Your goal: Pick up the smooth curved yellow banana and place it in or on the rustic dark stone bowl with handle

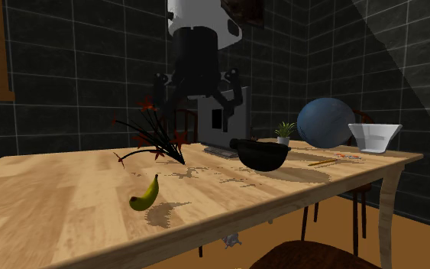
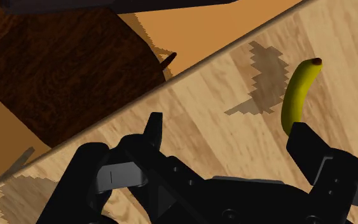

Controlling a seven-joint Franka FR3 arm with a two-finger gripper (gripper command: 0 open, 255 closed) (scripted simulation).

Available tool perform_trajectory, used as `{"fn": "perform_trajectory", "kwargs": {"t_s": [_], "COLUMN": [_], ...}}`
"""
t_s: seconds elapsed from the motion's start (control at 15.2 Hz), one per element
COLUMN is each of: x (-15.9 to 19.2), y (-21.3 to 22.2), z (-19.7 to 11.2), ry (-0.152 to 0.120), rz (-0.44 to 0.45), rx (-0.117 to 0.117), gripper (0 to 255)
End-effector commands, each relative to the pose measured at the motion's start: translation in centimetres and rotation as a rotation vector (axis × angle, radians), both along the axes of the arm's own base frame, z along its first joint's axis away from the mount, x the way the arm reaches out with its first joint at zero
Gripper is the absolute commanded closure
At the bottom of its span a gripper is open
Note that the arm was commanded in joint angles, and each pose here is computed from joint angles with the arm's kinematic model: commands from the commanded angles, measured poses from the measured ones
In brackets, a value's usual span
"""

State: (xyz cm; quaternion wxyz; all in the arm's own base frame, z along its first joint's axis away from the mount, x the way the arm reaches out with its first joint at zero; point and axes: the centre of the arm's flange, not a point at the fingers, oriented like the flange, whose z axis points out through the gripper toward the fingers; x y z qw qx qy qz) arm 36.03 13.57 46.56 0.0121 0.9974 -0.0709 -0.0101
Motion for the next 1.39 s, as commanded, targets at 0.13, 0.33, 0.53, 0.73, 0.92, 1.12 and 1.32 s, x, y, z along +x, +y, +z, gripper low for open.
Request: {"fn": "perform_trajectory", "kwargs": {"t_s": [0.13,0.33,0.53,0.73,0.92,1.12,1.32], "x": [1.6,2.6,3.6,3.5,3.4,3.4,3.4], "y": [3.8,6.6,9.1,9.1,9.1,9.1,9.1], "z": [-3.5,-6.0,-8.2,-9.8,-11.3,-12.2,-12.2], "ry": [0.01,0.019,0.026,0.026,0.026,0.026,0.026], "rz": [-0.017,-0.029,-0.039,-0.039,-0.039,-0.039,-0.039], "rx": [0.017,0.028,0.038,0.038,0.038,0.038,0.038], "gripper": [0,0,0,0,0,0,0]}}
